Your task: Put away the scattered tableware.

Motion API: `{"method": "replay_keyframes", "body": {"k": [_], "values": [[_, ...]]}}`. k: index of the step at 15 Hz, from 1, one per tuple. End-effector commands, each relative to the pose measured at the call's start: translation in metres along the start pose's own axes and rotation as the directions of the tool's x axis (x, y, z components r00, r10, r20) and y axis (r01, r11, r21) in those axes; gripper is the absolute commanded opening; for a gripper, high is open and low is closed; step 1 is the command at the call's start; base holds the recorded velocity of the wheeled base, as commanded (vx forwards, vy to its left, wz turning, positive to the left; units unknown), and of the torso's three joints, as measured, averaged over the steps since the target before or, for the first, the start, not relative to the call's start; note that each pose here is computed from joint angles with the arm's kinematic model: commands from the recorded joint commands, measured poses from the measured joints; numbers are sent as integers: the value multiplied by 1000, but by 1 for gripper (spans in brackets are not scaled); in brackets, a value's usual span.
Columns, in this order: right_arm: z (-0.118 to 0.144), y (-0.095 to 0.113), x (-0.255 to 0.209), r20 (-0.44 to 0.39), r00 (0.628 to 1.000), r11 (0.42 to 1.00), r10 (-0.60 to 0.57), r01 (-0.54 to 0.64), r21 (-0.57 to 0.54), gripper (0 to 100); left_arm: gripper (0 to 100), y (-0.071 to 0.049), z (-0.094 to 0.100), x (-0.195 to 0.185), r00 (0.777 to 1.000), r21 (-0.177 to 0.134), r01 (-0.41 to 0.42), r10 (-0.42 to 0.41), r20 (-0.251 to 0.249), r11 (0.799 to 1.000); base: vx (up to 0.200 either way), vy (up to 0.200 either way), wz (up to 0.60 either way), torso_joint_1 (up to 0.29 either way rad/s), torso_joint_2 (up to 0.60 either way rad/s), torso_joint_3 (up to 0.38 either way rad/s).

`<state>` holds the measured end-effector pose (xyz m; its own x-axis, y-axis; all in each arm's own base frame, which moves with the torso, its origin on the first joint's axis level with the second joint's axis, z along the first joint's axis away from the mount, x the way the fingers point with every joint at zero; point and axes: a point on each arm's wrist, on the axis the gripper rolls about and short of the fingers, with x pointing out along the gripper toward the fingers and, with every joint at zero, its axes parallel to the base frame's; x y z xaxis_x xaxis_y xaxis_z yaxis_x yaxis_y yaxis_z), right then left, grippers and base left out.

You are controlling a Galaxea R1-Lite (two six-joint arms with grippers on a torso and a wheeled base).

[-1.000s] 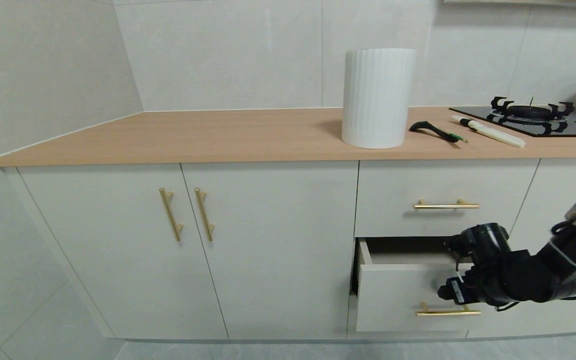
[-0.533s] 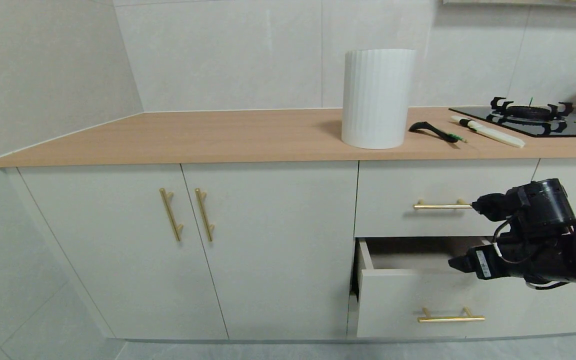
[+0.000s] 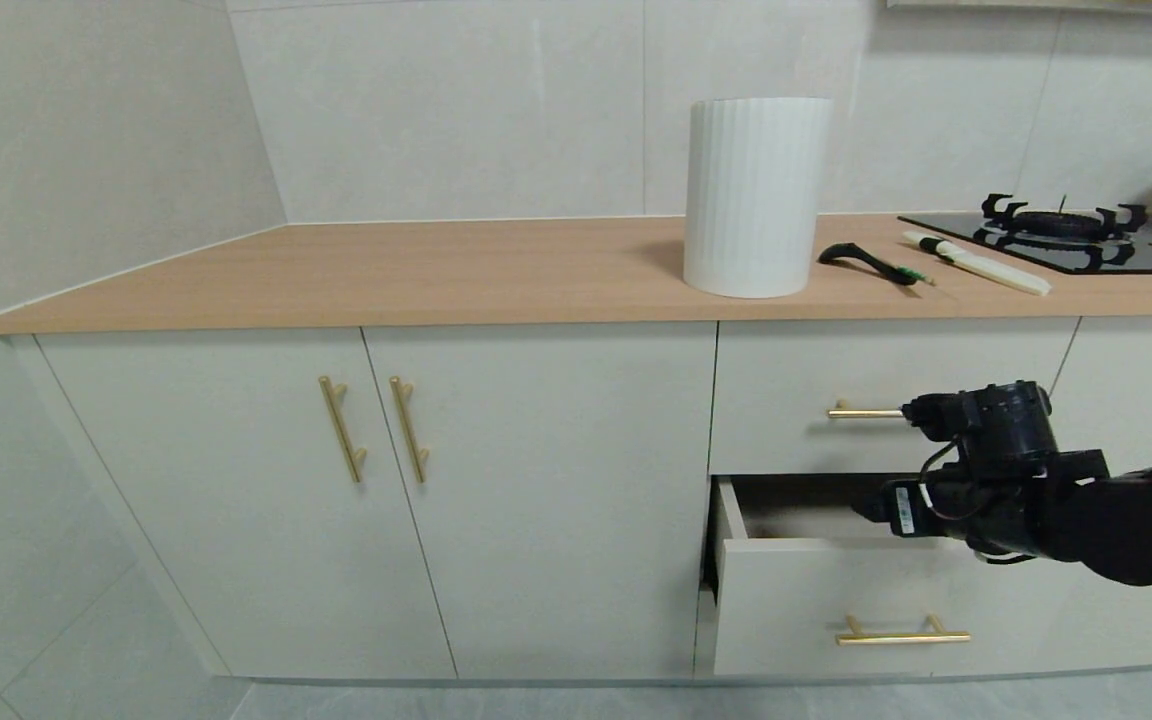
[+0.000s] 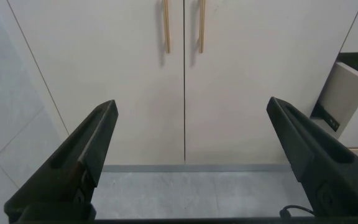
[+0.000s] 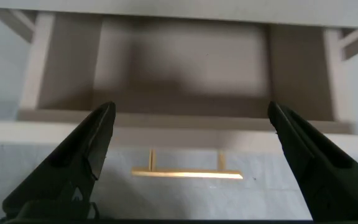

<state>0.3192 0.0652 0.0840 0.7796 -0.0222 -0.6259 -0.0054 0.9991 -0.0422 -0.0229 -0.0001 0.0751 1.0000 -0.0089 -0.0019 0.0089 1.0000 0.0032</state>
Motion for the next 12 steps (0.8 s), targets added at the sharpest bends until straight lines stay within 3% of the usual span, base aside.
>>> {"method": "replay_keyframes", "body": {"k": [1, 12], "values": [[-20, 4, 27, -68, 998, 1000, -9, 8, -13, 100, 100, 0, 0, 0, 1000, 0, 0, 0, -1, 1000, 0, 0, 0, 0, 0, 0], [-28, 2, 19, -112, 994, 998, -6, -1, -61, 100, 100, 0, 0, 0, 1000, 0, 0, 0, -1, 1000, 0, 0, 0, 0, 0, 0]]}}
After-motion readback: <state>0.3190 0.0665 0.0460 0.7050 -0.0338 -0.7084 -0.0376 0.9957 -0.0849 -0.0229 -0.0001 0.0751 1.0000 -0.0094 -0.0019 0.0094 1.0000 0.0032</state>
